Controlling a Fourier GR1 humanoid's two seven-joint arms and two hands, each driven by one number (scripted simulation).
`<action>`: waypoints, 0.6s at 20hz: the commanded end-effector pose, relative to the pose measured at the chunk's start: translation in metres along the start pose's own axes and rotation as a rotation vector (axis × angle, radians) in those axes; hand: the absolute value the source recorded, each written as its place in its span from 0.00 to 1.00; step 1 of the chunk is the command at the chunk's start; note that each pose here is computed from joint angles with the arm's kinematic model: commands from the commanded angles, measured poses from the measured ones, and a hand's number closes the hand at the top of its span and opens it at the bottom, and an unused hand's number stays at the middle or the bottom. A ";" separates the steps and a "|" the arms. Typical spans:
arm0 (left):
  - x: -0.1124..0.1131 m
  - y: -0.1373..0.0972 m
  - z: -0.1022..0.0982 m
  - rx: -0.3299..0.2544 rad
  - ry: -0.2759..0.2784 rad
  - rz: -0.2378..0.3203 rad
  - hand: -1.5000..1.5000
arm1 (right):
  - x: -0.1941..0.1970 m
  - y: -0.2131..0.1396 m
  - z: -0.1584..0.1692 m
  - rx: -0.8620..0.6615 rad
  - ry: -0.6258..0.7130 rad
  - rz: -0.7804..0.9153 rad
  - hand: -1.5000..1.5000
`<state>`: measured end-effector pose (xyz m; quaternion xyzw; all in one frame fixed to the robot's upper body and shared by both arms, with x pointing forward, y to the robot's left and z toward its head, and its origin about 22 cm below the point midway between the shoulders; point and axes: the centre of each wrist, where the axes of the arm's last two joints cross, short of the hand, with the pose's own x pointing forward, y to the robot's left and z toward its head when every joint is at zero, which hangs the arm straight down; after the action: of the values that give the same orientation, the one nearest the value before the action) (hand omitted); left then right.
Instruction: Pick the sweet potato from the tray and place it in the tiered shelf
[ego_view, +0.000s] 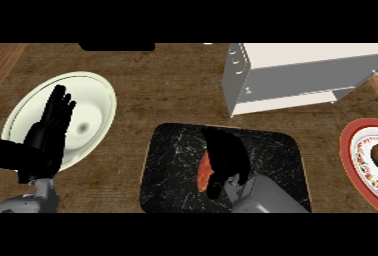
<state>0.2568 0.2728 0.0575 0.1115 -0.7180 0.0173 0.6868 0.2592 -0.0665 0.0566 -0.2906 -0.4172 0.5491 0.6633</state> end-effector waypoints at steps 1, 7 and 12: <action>0.016 -0.015 0.001 -0.004 -0.008 0.016 0.50 | 0.001 0.012 -0.009 0.083 0.041 0.061 1.00; 0.008 -0.016 -0.004 -0.015 0.002 0.002 0.50 | -0.006 0.030 -0.010 -0.050 -0.046 0.172 1.00; 0.011 0.003 0.003 0.018 0.003 0.001 0.50 | -0.056 0.017 0.010 -0.090 -0.041 0.166 1.00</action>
<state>0.2578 0.2705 0.0636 0.1098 -0.7184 0.0191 0.6866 0.2535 -0.0837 0.0446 -0.3239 -0.4414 0.5799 0.6033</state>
